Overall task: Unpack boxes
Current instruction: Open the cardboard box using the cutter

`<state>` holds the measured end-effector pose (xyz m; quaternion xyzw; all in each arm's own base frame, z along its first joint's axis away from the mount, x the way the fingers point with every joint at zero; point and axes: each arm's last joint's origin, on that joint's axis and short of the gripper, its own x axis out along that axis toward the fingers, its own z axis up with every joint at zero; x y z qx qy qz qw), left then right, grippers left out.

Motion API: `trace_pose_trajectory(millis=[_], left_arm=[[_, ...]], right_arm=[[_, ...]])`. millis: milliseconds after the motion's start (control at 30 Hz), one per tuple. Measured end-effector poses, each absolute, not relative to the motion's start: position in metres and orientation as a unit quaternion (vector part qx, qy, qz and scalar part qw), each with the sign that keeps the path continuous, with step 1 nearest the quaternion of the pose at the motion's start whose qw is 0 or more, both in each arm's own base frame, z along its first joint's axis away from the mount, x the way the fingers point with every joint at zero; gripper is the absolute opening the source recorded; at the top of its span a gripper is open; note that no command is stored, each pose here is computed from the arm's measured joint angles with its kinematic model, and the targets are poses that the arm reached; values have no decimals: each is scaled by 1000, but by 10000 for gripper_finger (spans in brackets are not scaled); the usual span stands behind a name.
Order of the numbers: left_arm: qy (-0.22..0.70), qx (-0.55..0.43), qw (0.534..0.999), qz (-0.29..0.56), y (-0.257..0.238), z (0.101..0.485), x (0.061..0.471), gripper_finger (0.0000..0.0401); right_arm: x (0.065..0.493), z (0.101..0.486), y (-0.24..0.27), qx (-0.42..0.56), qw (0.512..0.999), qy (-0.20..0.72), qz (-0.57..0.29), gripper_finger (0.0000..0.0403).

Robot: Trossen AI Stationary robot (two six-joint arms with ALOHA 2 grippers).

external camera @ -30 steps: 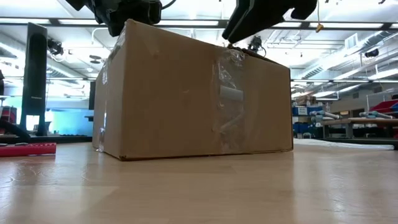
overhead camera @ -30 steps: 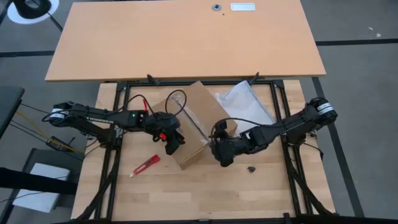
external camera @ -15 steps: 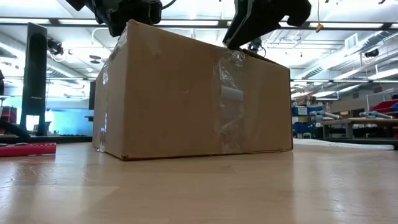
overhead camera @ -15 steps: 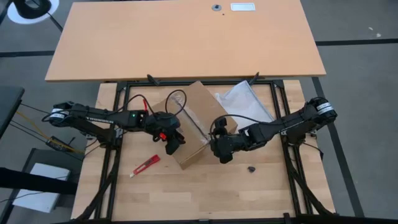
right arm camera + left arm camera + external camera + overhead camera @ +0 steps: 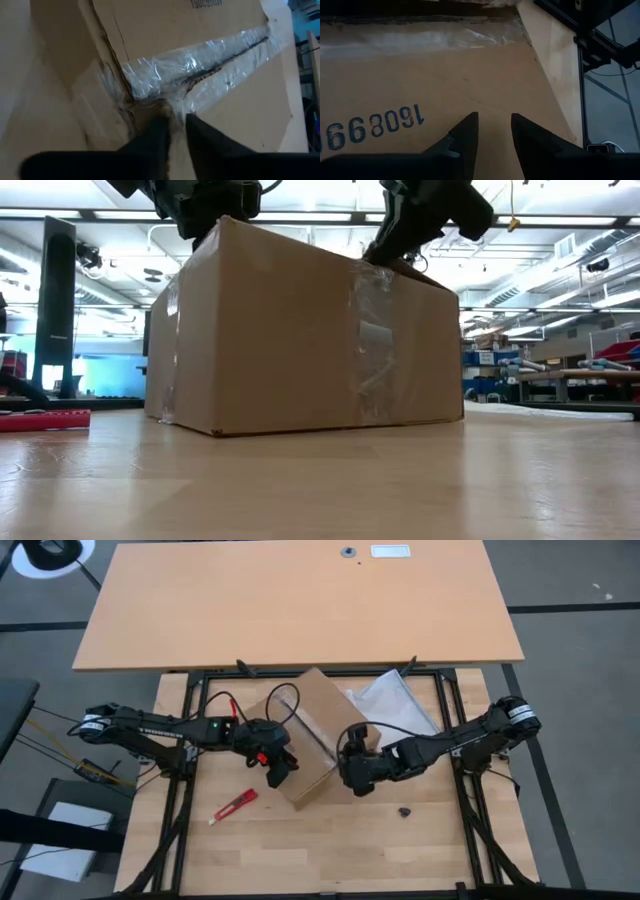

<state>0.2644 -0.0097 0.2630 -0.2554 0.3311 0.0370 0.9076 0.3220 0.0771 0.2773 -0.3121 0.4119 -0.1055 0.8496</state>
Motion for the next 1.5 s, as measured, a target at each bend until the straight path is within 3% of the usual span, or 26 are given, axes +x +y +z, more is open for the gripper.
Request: trace_pose_trajectory(millis=[100, 500, 800, 1000, 1167, 1500], left_arm=[[331, -255, 908, 37, -10, 263, 264, 128], [344, -255, 903, 36, -10, 262, 262, 128], [348, -256, 901, 32, -10, 261, 262, 128], [352, -257, 900, 30, -11, 261, 262, 128], [355, -257, 899, 27, -12, 260, 261, 128], [352, -254, 900, 26, -14, 260, 262, 129]], right_arm=[[321, 282, 76, -311, 851, 401, -136, 10], [289, 364, 40, -111, 904, 307, -277, 4], [242, 375, -14, 25, 856, 336, -392, 2], [236, 358, -39, 54, 814, 397, -420, 2], [234, 322, -53, 84, 783, 447, -424, 2], [234, 236, -58, 234, 771, 478, -350, 4]])
